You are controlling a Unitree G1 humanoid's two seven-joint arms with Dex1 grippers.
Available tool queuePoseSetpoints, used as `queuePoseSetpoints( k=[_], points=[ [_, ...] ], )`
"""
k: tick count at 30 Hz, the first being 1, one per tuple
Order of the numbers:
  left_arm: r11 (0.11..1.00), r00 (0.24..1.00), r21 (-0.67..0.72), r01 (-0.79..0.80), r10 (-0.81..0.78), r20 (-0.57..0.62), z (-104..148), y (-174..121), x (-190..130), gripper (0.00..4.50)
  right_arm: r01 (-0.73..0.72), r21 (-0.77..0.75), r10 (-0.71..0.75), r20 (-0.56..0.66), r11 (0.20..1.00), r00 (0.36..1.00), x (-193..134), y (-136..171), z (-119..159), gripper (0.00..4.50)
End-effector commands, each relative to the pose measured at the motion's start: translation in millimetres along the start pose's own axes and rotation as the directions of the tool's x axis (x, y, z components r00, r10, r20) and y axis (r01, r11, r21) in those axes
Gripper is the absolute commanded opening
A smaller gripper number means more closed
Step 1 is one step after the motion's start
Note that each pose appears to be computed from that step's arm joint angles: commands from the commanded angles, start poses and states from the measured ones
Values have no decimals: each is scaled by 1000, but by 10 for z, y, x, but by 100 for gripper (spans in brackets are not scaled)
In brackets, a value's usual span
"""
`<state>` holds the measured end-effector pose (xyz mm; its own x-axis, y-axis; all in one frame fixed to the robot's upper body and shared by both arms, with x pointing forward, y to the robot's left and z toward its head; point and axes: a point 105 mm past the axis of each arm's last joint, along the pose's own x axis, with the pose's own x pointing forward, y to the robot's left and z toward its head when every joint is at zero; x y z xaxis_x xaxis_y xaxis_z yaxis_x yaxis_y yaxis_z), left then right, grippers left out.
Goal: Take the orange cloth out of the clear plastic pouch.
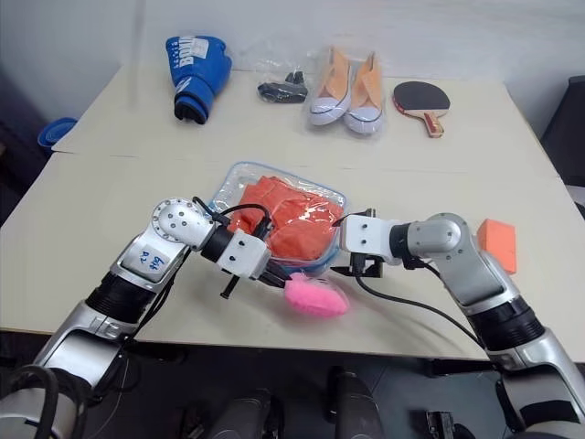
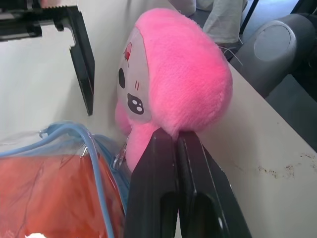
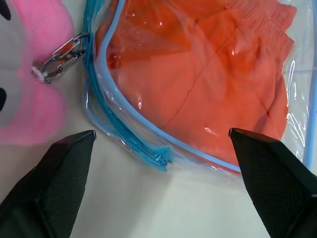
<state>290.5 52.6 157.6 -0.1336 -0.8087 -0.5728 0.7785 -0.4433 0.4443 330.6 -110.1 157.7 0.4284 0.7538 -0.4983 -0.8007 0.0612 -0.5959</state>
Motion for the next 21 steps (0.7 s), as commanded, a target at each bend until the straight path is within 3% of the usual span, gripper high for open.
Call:
queuePoseSetpoints(
  k=[1,3,6,13,19,21],
  points=[
    [999,999,30,-31,30,20,93,26,-35,2,-5,-50,8,66,999,998,81,-26,202,450],
    [999,999,28,-33,33,17,88,20,-34,2,-11,-48,15,84,999,996,123,-15,235,450],
    [999,999,26,-38,37,14,84,14,-27,0,-21,-54,26,102,998,994,154,2,264,388],
    [999,999,15,-48,48,10,70,1,-24,0,-47,-81,54,85,996,995,162,63,212,151],
    [997,997,-18,-74,74,5,27,-1,-80,0,-56,-132,64,58,990,996,103,82,126,151],
    [996,997,-24,-80,80,5,22,2,-88,0,-72,-118,80,66,990,995,82,104,122,114]
  ],
)
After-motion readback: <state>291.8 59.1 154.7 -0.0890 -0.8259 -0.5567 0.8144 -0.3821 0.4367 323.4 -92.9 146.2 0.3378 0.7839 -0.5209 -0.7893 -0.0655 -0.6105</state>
